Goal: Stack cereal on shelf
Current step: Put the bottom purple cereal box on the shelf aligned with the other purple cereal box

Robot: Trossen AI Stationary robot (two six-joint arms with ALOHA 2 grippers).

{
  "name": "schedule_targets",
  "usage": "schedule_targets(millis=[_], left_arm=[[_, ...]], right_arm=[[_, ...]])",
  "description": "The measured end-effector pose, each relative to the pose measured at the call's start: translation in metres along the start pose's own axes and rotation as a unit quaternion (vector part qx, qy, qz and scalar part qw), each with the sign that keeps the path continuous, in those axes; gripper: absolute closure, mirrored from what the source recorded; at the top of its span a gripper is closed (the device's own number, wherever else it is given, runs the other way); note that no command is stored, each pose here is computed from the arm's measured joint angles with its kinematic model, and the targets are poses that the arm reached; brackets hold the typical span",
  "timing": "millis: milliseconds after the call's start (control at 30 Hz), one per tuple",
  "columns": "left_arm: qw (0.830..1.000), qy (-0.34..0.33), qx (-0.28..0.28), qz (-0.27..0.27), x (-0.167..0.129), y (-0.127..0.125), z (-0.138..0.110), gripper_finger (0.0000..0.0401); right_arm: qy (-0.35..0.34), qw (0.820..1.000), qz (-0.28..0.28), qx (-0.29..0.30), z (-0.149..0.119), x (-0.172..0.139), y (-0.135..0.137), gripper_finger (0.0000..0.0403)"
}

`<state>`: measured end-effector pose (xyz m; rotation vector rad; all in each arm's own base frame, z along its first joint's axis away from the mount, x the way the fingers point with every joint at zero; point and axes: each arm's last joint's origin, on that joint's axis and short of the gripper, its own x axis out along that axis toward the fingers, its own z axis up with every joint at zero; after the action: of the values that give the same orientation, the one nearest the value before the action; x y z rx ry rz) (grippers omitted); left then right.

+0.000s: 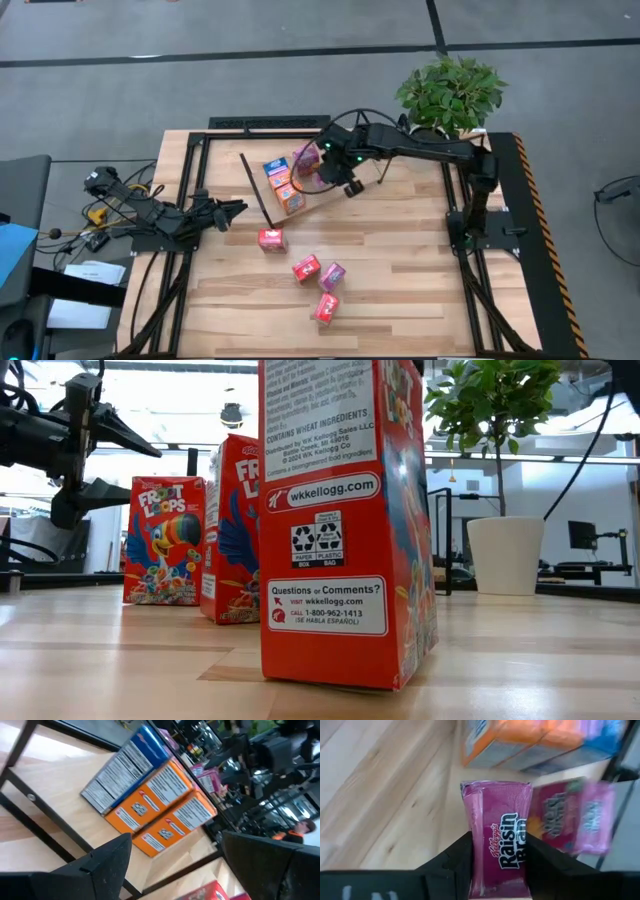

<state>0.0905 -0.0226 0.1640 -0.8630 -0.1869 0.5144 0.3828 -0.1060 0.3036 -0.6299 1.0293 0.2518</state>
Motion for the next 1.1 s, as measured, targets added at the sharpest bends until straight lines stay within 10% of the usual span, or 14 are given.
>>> schedule_targets(millis=[1100], left_arm=[[1.0,-0.018,-0.004,0.014,0.0,0.001,0.001,0.0101]], right_arm=[[-0.057,0.998,-0.001,-0.008,-0.002,0.025,-0.02,0.0193]])
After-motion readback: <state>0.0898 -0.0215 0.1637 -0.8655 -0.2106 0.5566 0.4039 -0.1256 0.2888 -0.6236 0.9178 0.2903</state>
